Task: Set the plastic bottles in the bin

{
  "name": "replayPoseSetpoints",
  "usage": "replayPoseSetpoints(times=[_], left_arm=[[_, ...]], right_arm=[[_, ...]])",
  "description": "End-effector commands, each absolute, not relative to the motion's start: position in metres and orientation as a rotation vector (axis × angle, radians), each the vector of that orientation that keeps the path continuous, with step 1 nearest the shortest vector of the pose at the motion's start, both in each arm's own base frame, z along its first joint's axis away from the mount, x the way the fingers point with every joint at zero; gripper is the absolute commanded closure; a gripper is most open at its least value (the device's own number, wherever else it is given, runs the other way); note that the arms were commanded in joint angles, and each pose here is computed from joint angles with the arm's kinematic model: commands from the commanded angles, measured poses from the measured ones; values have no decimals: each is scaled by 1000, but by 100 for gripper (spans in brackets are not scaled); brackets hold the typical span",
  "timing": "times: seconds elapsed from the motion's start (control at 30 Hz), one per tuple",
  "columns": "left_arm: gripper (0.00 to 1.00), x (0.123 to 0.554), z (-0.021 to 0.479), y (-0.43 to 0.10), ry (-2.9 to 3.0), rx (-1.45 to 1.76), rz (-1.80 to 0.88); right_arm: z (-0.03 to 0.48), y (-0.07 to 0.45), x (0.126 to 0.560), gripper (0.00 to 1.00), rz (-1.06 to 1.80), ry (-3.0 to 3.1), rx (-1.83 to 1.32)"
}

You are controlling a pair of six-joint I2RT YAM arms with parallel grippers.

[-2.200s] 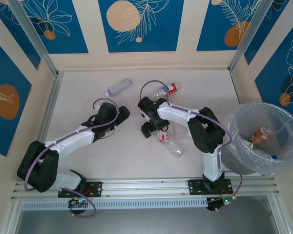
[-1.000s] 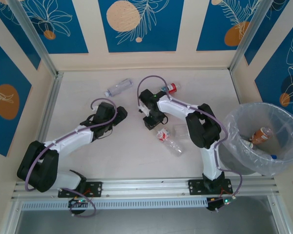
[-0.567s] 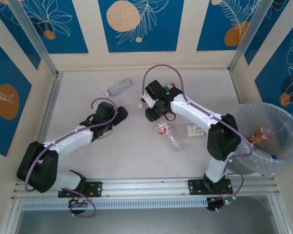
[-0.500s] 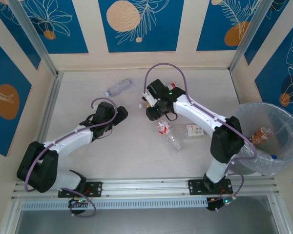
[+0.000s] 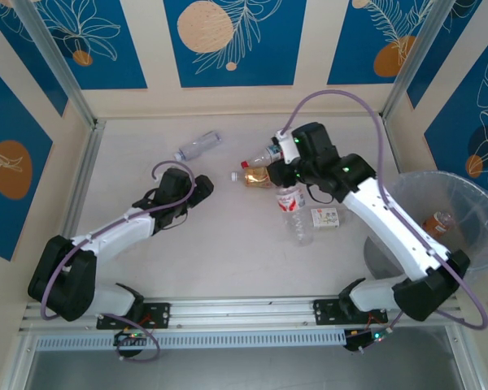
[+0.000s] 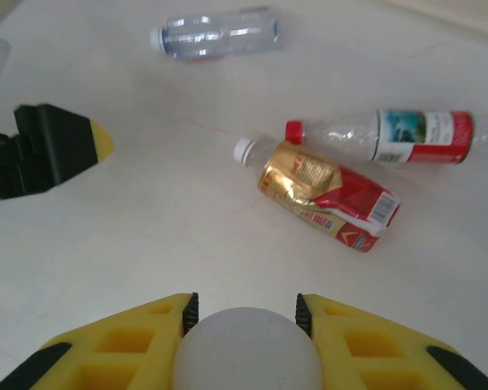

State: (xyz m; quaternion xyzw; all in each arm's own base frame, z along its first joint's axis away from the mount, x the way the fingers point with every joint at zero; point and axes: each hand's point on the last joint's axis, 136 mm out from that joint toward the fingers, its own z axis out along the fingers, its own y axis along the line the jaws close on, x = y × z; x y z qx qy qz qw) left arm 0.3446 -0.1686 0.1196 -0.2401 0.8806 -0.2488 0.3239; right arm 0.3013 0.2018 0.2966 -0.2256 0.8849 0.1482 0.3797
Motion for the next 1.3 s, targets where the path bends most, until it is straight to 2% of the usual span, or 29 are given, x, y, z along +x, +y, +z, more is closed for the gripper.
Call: replayPoseSetpoints(times=[0.0, 0.57, 0.83, 1.03, 1.27], left_arm=[[1, 354, 128, -173, 2296, -603, -680], [1, 369, 128, -215, 2294, -489, -905], [1, 372, 123, -223, 2314, -485, -936], [1, 374, 121, -227, 2325, -477, -950], [1, 375, 116, -231, 2339, -474, -960]], right_arm=[[320, 194, 293, 100, 459, 2200, -526], [419, 102, 266, 100, 352, 1888, -203], [468, 47, 248, 100, 186, 1661, 1], [490, 23, 240, 100, 75, 1572, 51], [555, -1, 218, 100, -148, 1320, 3]])
